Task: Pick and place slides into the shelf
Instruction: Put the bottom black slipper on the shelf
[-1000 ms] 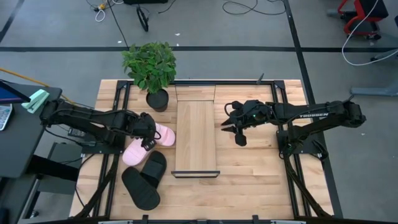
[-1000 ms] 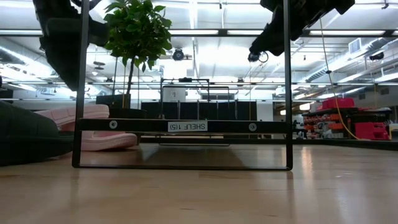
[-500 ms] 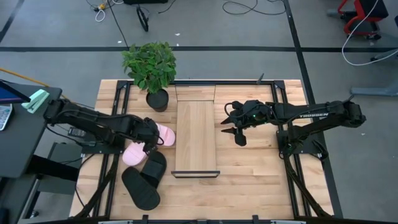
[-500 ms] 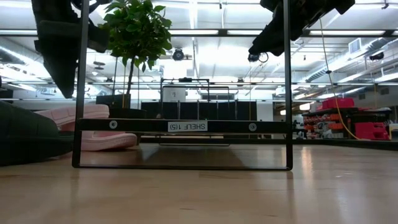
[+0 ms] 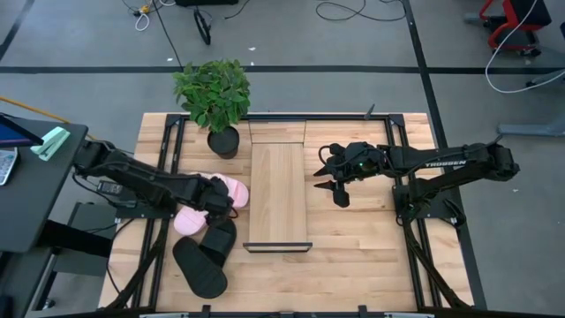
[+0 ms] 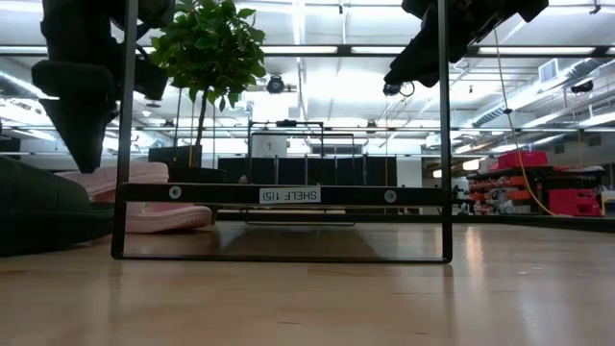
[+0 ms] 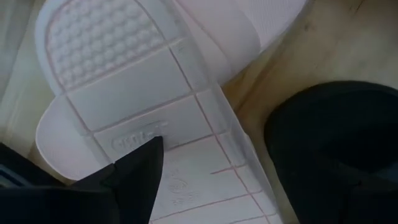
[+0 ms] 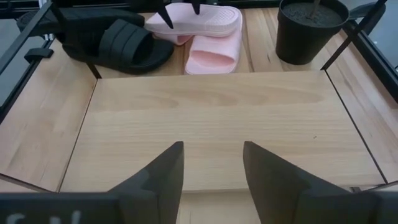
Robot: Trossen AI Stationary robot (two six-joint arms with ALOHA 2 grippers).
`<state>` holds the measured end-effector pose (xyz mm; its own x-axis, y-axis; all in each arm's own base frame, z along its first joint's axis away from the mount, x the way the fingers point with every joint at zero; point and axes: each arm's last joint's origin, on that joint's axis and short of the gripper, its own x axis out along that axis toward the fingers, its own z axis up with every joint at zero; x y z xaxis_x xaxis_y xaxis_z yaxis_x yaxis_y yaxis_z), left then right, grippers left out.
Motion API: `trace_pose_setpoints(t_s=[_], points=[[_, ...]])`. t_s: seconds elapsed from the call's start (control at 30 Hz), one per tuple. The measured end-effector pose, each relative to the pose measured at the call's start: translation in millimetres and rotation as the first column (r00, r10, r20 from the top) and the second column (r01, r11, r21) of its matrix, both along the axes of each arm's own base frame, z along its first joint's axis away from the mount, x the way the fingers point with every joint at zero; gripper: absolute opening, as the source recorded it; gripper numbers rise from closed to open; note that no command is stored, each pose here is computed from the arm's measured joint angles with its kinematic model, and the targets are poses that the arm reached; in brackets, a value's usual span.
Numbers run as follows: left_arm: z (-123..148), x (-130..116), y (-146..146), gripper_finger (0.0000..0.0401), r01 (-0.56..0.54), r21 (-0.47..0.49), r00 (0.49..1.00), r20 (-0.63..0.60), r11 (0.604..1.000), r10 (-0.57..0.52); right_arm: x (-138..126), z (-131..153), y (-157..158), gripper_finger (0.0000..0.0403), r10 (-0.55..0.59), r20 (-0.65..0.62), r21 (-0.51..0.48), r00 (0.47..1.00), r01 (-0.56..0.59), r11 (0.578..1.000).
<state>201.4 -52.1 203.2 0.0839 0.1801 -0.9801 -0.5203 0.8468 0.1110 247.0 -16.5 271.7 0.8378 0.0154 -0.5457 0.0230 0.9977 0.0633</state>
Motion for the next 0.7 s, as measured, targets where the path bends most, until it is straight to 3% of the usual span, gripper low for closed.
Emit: trace_pose_setpoints(t_s=[0.2,0.3,0.47,0.7], points=[[9,-6,-13,0.0298,0.065,-0.174,0.996,-0.055,0.983,-0.075,0,0,0,0.0172,0.000,0.000,0.000,1.000,0.000,1.000],[17,-7,-21,0.0296,0.099,-0.279,0.993,-0.032,0.955,-0.112,0,0,0,0.0172,-0.001,0.000,0.000,1.000,0.001,1.000],[35,-6,-40,0.0293,0.215,-0.366,0.975,0.128,0.905,-0.180,0,0,0,0.0172,-0.002,-0.001,0.002,1.000,0.002,1.000],[56,1,-78,0.0293,0.393,-0.436,0.888,0.408,0.809,-0.211,0,0,0,0.0172,-0.006,-0.002,0.008,1.000,0.006,1.000]])
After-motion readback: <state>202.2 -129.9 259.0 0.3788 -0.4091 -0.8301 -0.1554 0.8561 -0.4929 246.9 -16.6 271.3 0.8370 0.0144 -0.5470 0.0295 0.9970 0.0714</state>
